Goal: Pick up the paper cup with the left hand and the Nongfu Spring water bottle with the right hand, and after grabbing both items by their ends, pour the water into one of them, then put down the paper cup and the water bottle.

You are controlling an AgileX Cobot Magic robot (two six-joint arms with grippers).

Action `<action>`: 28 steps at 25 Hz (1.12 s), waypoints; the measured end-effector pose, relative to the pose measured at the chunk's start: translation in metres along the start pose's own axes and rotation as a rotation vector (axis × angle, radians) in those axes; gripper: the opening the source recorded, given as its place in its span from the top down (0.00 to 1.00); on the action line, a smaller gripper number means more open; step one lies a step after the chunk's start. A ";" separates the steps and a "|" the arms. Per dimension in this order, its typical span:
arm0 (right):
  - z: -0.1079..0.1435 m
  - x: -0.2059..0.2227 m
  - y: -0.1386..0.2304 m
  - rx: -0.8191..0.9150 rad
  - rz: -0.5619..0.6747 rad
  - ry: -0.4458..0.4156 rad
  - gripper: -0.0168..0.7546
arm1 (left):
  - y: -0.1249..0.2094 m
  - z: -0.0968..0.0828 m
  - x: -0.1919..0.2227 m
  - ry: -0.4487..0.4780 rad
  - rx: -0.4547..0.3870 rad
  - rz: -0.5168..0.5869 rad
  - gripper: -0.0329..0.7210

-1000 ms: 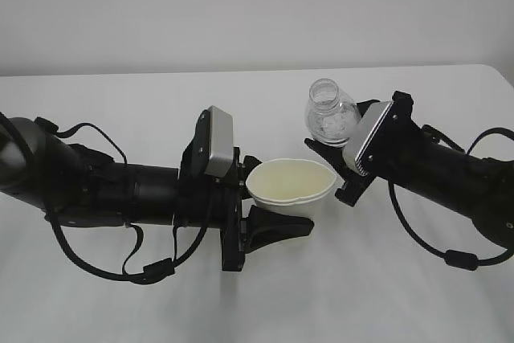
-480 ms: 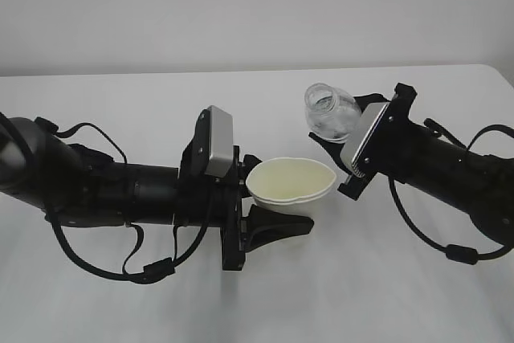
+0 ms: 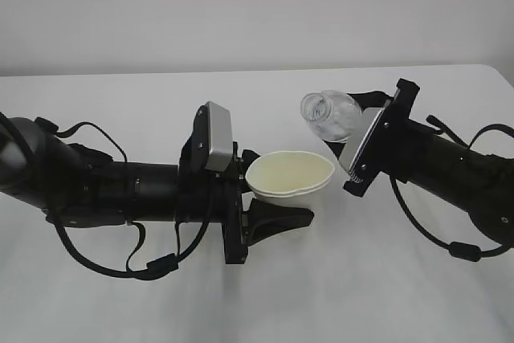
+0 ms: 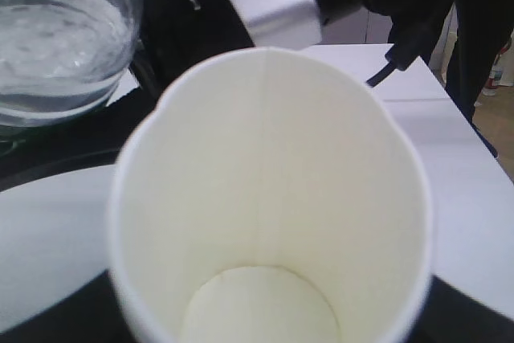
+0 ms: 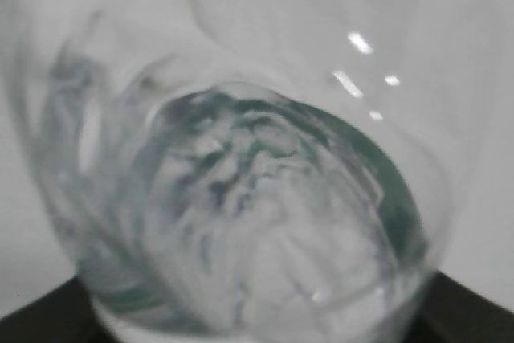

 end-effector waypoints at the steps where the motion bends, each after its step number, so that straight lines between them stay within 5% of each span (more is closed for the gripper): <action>1: 0.000 0.000 0.000 -0.013 0.001 0.001 0.38 | 0.000 0.000 0.000 -0.002 -0.001 -0.001 0.41; 28: -0.030 0.001 -0.011 -0.180 -0.004 0.081 0.38 | 0.004 0.008 0.000 -0.042 -0.014 0.020 0.41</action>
Point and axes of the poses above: a point on each arm's last joint axis where the gripper is mounted, x pointing out along that axis toward the gripper, z along the wrist's bending axis when the last joint is at zero, y = z × x, the point moved 9 cm from there along x, pointing out along that axis toward the gripper, and after that the axes turned 3 degrees about -x, right-handed, at the moved point
